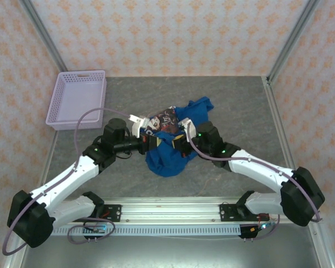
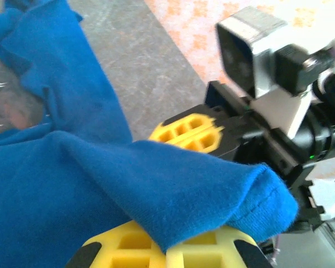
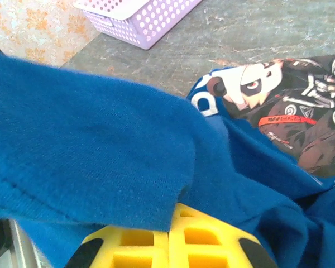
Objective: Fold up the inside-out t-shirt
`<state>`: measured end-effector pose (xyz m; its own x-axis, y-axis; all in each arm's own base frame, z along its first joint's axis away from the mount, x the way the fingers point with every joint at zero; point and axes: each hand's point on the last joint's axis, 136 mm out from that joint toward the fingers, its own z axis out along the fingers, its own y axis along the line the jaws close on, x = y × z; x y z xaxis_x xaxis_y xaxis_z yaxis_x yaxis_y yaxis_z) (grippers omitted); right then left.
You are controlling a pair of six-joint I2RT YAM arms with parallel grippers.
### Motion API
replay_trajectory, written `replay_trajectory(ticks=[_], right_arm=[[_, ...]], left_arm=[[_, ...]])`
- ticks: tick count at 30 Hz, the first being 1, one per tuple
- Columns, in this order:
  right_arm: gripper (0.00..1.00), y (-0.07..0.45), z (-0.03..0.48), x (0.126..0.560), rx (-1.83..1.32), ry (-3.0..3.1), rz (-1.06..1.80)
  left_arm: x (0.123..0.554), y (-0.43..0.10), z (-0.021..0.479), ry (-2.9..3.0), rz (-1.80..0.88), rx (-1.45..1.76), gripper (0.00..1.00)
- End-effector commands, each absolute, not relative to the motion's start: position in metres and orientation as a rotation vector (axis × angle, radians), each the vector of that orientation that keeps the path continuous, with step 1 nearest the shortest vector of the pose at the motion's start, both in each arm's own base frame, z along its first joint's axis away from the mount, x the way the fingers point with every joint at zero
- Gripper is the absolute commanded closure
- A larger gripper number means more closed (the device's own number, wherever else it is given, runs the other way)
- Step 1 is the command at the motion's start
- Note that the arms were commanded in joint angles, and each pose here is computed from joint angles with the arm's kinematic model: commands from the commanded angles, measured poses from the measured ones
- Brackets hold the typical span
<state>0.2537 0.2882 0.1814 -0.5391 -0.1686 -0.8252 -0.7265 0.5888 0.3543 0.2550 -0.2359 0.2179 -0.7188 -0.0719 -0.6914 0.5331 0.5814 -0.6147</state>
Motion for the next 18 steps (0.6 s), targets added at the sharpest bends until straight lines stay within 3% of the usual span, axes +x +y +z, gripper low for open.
replay_trajectory(ticks=[1,3,6,12,18], right_arm=[[1.00,0.286,0.228,0.242,-0.707,1.951,1.095],[1.00,0.288,0.235,0.231,-0.702,1.974,1.218],[1.00,0.294,0.244,0.221,-0.676,1.996,1.358],[1.00,0.300,0.256,0.223,-0.606,2.006,1.517],[1.00,0.301,0.247,0.238,-0.542,2.076,1.528]], left_arm=[[0.276,-0.202,0.214,2.169,-0.858,0.221,1.00],[0.282,-0.191,0.206,2.196,-0.756,0.190,1.00],[0.286,-0.188,0.198,2.227,-0.698,0.198,0.92],[0.280,-0.190,0.199,2.241,-0.613,0.287,0.61],[0.263,-0.199,0.209,2.189,-0.542,0.406,0.43]])
